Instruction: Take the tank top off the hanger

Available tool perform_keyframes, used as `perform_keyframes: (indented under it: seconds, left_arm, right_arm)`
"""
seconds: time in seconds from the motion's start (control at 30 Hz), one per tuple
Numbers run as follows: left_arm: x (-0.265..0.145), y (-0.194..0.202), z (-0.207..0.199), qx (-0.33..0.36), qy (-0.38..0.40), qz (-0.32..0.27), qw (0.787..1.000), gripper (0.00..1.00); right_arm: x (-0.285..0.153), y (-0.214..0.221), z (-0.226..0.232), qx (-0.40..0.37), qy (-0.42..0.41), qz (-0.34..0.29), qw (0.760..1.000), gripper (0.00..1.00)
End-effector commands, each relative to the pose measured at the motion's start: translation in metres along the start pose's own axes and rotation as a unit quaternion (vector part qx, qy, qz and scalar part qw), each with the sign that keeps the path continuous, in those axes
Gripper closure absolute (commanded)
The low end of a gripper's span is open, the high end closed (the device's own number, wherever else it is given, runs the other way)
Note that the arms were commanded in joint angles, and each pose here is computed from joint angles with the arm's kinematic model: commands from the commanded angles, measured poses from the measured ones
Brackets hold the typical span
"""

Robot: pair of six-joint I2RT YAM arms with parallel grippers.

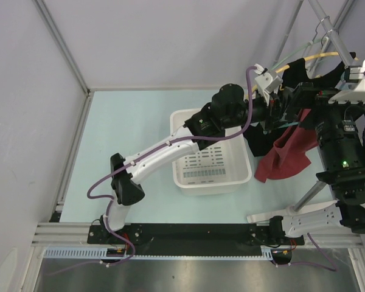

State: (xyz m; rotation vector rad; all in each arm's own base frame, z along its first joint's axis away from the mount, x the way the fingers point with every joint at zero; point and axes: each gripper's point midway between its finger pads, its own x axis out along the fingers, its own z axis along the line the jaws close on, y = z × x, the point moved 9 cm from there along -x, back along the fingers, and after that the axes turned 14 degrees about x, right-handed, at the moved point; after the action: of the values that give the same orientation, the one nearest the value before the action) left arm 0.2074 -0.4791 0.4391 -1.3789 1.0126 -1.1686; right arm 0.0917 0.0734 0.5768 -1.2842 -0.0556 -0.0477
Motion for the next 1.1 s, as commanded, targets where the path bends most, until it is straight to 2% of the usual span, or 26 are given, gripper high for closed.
perform_keyframes:
  seconds: [0.0,0.23,0.37,0.57,0.63,0.7,0.73,0.77,0.97,1.07]
  left_arm:
    - [-0.038,-0.097,-0.008,0.0,0.033,-0.126,0.991,1.0]
    - [-0.049,-0.118,-0.017,-0.005,0.061,-0.159,0.985,1.0]
    - [-0.059,-0.126,-0.021,-0.002,0.064,-0.159,0.985,1.0]
    - [-0.088,-0.119,-0.025,-0.003,0.037,-0.121,0.992,1.0]
    - [-0.095,-0.102,-0.022,-0.01,0.021,-0.086,0.996,1.0]
    - [-0.116,-0.11,-0.021,-0.006,0.003,-0.089,0.996,1.0]
    - [-0.121,-0.099,-0.02,-0.009,-0.003,-0.075,0.997,1.0]
    - [-0.136,-0.109,-0.023,-0.002,-0.01,-0.091,0.996,1.0]
    - [-0.181,-0.097,-0.016,0.001,-0.063,-0.079,0.995,1.0]
    - [-0.2,-0.089,-0.018,0.001,-0.077,-0.077,0.994,1.0]
  right_arm:
    - [-0.003,-0.006,-0.006,0.005,0.024,0.023,0.999,0.0]
    - [-0.003,-0.003,-0.007,0.012,0.024,0.023,0.999,0.01]
    - [-0.003,-0.003,-0.01,0.015,0.027,0.027,0.999,0.01]
    - [-0.005,0.0,-0.009,0.012,0.031,0.034,0.999,0.0]
    - [-0.006,0.001,-0.005,0.009,0.028,0.039,0.999,0.0]
    - [-0.008,0.003,0.0,0.009,0.017,0.046,0.999,0.0]
    - [-0.009,0.005,0.003,0.011,0.011,0.047,0.999,0.0]
    - [-0.01,0.007,0.009,0.011,0.006,0.049,0.999,0.0]
    - [-0.027,0.012,0.043,0.054,-0.103,0.052,0.992,0.0]
    - [-0.038,0.017,0.059,0.103,-0.198,0.037,0.974,0.0]
